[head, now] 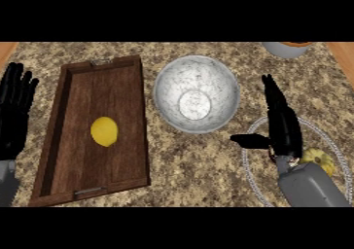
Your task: Pick the squash from the placemat and place it in the bowl
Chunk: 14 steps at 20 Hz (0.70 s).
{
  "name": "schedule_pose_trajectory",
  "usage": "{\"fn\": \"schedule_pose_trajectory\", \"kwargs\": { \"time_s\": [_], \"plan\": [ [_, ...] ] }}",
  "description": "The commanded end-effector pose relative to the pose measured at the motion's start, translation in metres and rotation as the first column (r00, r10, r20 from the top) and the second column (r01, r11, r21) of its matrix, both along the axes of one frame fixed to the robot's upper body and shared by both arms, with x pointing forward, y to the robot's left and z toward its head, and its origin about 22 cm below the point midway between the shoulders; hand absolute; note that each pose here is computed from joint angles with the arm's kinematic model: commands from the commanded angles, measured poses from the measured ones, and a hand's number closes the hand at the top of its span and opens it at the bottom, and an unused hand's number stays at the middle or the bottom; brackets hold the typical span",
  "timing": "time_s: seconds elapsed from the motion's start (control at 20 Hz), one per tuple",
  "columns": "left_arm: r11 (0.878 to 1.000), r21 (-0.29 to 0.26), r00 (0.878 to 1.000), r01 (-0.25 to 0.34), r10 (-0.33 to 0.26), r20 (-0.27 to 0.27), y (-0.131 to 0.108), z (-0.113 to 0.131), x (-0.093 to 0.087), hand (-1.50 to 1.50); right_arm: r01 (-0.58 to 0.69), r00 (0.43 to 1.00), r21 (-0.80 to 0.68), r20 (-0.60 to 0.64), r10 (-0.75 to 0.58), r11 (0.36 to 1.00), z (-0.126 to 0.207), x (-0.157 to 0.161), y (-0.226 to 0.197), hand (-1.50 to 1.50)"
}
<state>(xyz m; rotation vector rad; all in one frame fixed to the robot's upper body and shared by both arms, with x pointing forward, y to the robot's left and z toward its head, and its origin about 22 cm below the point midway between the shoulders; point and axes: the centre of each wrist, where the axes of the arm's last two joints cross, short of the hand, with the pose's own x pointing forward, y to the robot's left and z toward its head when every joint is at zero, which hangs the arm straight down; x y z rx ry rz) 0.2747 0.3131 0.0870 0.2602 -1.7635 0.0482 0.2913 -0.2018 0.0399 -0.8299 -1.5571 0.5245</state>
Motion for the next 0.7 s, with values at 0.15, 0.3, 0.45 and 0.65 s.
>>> {"fn": "schedule_pose_trajectory", "kwargs": {
  "time_s": [0.15,0.3,0.45,0.65],
  "plan": [
    [1.000,0.011,1.000,0.003,-0.003,-0.011,0.017,0.004,0.015,0.00,0.114,0.983,-0.339,-0.096,-0.155,0.934,0.035,-0.005,0.024,-1.50],
    [1.000,0.005,1.000,0.002,-0.002,0.007,0.020,0.000,0.005,0.00,0.178,0.955,-0.425,-0.142,-0.259,0.888,0.071,-0.009,0.036,-1.50],
    [1.000,0.003,1.000,-0.002,0.002,-0.010,0.012,-0.002,0.010,0.00,0.170,0.912,-0.492,-0.248,-0.325,0.854,0.107,-0.008,0.040,-1.50],
    [1.000,0.006,1.000,0.002,-0.002,0.000,0.012,-0.006,0.010,0.00,0.068,0.808,-0.571,-0.449,-0.381,0.818,0.109,-0.001,0.042,-1.50]
  ]
}}
